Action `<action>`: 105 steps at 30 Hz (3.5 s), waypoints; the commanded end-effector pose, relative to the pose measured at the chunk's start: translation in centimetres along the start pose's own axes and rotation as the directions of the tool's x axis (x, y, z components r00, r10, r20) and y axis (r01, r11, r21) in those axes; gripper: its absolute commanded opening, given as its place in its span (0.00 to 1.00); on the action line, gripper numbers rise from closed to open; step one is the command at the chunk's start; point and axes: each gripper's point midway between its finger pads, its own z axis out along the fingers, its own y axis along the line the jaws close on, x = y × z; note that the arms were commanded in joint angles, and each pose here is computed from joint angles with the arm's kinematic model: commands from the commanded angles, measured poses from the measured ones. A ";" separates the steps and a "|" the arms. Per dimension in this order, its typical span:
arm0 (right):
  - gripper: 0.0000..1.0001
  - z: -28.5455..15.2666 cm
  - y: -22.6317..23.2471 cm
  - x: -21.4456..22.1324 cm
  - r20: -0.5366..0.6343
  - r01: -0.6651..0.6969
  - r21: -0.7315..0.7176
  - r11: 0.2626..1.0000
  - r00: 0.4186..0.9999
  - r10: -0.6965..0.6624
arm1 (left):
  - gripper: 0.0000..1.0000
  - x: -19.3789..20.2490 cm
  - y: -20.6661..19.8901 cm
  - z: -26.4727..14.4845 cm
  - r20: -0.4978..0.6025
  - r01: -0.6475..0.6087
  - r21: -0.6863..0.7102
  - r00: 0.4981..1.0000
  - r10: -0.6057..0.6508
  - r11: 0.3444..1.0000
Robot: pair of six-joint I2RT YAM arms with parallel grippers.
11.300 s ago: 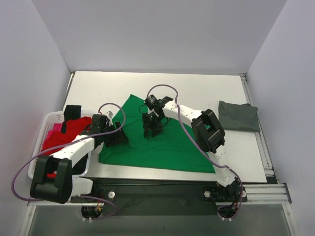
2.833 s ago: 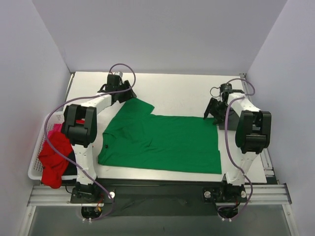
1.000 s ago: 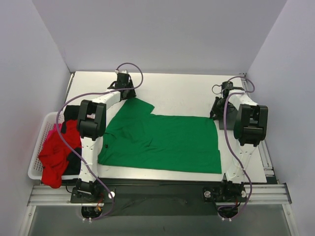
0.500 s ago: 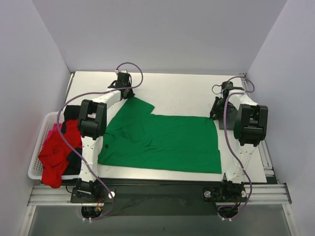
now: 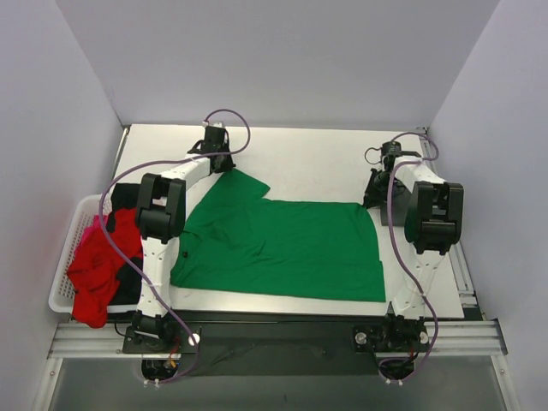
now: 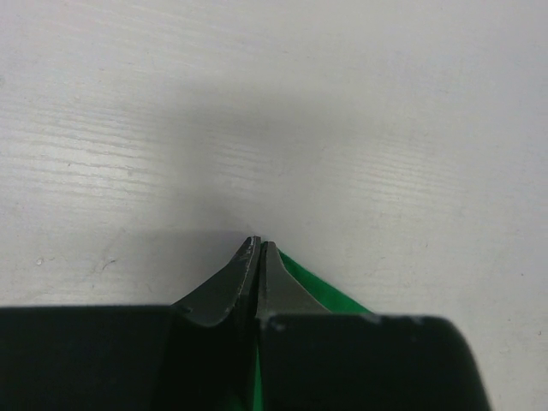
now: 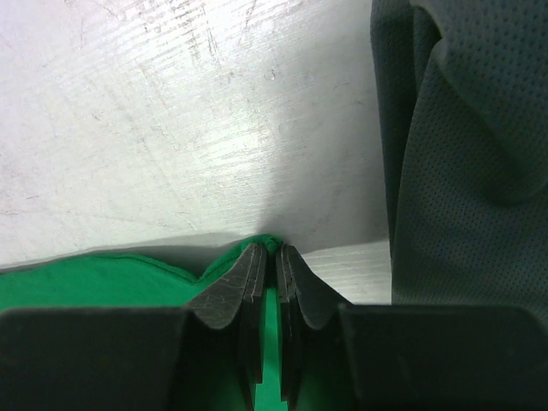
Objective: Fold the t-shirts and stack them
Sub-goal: Grap the side of the flattened tshirt furthest away from the robot with both arms, then fold the other side of the tshirt into a rectangle
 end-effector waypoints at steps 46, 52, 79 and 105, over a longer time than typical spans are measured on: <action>0.00 -7.6 0.8 -1.4 0.109 0.081 -0.006 0.997 0.991 -0.080 | 0.00 -2.4 -2.4 -16.6 0.181 -0.041 0.435 0.983 -0.043 0.899; 0.00 -7.9 0.1 0.2 0.105 0.092 0.005 0.996 0.990 -0.092 | 0.00 -0.9 -0.5 -19.4 0.201 -0.034 0.370 0.979 -0.044 0.929; 0.00 -8.2 -2.2 5.9 0.079 0.092 0.039 0.995 0.992 -0.095 | 0.00 4.0 3.3 -28.6 0.238 0.081 0.303 0.958 -0.157 0.950; 0.52 -9.6 -4.2 8.7 0.114 0.050 0.105 0.993 0.992 -0.062 | 0.00 8.6 4.9 -30.1 0.171 0.136 0.289 0.967 -0.191 0.948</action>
